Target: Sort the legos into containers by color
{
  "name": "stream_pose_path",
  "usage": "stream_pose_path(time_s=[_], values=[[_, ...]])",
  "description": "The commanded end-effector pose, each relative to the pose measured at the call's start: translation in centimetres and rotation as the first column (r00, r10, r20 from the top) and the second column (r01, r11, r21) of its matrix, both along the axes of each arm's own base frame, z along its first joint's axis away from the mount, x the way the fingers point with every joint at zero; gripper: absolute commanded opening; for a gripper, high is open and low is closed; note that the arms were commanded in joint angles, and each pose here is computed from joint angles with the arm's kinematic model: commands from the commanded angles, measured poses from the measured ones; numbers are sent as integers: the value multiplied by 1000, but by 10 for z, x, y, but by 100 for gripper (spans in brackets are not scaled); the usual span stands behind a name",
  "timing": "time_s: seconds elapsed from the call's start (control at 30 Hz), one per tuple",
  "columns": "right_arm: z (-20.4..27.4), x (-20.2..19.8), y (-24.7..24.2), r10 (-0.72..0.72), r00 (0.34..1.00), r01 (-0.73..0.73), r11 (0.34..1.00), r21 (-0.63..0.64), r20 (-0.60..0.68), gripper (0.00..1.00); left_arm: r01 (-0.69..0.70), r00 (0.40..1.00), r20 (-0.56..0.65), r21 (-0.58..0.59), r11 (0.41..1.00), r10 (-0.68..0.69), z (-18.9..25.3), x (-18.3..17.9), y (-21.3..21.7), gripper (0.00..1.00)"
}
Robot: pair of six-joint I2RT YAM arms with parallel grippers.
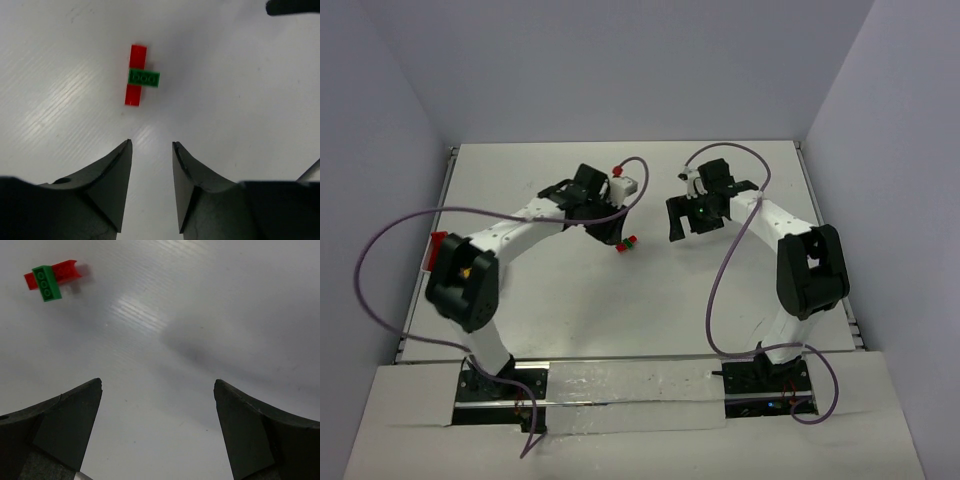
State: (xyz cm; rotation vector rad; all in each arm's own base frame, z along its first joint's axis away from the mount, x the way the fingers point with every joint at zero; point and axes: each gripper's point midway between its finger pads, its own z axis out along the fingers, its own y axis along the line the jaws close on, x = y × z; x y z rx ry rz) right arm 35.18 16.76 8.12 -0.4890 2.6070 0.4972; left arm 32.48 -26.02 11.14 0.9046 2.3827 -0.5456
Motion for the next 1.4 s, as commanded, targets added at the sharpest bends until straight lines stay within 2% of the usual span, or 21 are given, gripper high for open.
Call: stream_pose_path(time_s=[0.0, 0.03, 0.1, 0.2, 0.3, 0.37, 0.43, 0.6, 0.77, 1.37], values=[[7, 11, -17, -56, 998, 56, 998, 20, 10, 100, -199, 979, -53, -45, 979, 196, 18, 32, -44, 41], [7, 12, -20, -64, 998, 64, 998, 20, 10, 100, -219, 975, -45, -19, 976, 218, 13, 34, -43, 40], [8, 14, -25, -79, 997, 79, 997, 19, 12, 100, -376, 925, -63, -19, 926, 375, 7, 39, -41, 40], [5, 14, -28, -88, 996, 88, 996, 24, 4, 100, -458, 885, -95, -7, 889, 455, 3, 36, -43, 41], [4, 14, -28, -90, 996, 90, 996, 29, -1, 100, -519, 852, -73, 24, 854, 519, 0, 39, -39, 40], [3, 13, -29, -90, 996, 90, 995, 30, -2, 100, -535, 841, -64, 44, 843, 537, -3, 39, -39, 47], [3, 14, -29, -90, 996, 90, 995, 30, 1, 100, -545, 834, -68, 55, 837, 547, -5, 38, -41, 63], [3, 12, -30, -92, 996, 92, 995, 28, -1, 100, -547, 832, -54, 91, 833, 552, -16, 36, -45, 67], [3, 11, -34, -99, 995, 99, 995, 27, 1, 100, -546, 828, -60, 136, 826, 557, -35, 38, -46, 64], [-1, 8, -37, -99, 995, 100, 994, 43, -13, 100, -539, 830, -50, 188, 821, 556, -56, 45, -47, 59]])
